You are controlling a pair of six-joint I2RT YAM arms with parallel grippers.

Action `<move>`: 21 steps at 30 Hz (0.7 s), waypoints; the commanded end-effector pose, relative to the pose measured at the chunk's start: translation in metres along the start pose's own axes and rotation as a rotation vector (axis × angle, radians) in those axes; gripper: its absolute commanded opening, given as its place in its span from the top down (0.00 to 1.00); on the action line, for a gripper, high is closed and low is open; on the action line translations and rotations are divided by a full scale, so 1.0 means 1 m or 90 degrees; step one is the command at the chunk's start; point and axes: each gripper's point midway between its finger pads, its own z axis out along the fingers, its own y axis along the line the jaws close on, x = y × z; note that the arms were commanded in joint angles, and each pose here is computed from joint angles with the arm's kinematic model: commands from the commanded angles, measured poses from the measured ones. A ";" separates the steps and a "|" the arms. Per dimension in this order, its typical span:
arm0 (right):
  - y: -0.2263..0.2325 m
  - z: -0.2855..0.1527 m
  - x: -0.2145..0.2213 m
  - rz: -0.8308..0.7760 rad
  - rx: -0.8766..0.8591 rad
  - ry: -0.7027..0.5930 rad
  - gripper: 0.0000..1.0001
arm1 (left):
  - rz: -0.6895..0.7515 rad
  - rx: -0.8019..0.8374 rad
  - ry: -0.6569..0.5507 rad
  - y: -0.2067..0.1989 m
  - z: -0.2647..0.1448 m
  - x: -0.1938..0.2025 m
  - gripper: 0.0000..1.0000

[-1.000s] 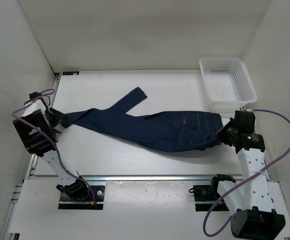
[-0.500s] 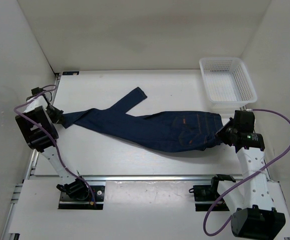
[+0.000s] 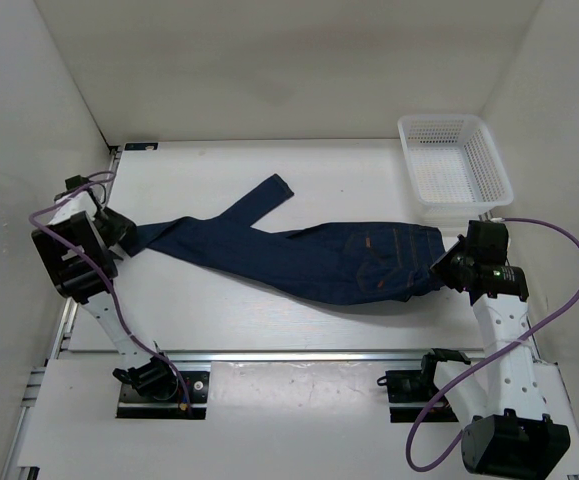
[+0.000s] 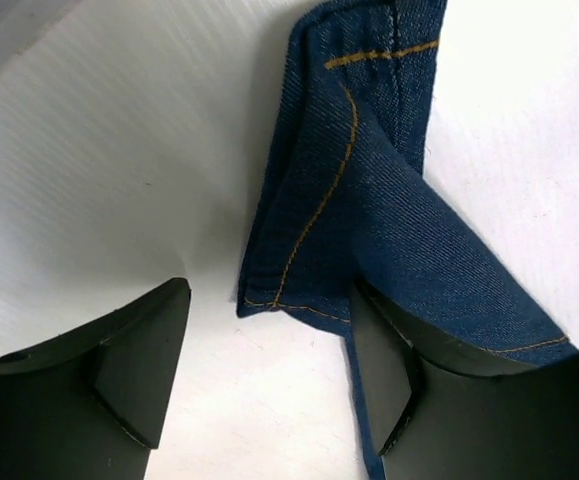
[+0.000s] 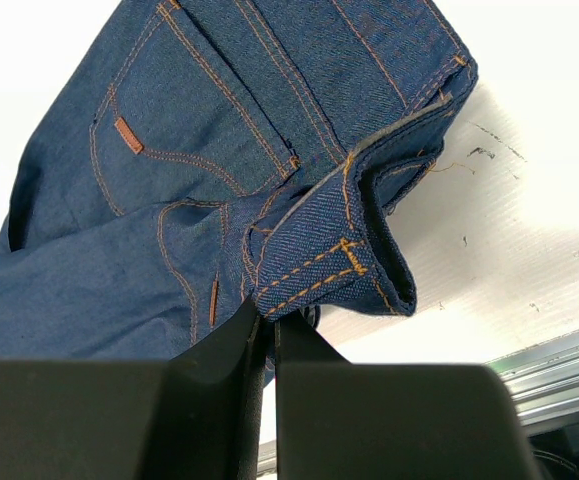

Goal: Fold and stack the trousers
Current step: Flatten the trousers out

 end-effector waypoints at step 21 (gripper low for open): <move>0.015 -0.033 -0.042 -0.016 -0.007 -0.089 0.97 | 0.032 0.084 -0.137 -0.067 -0.123 -0.053 0.90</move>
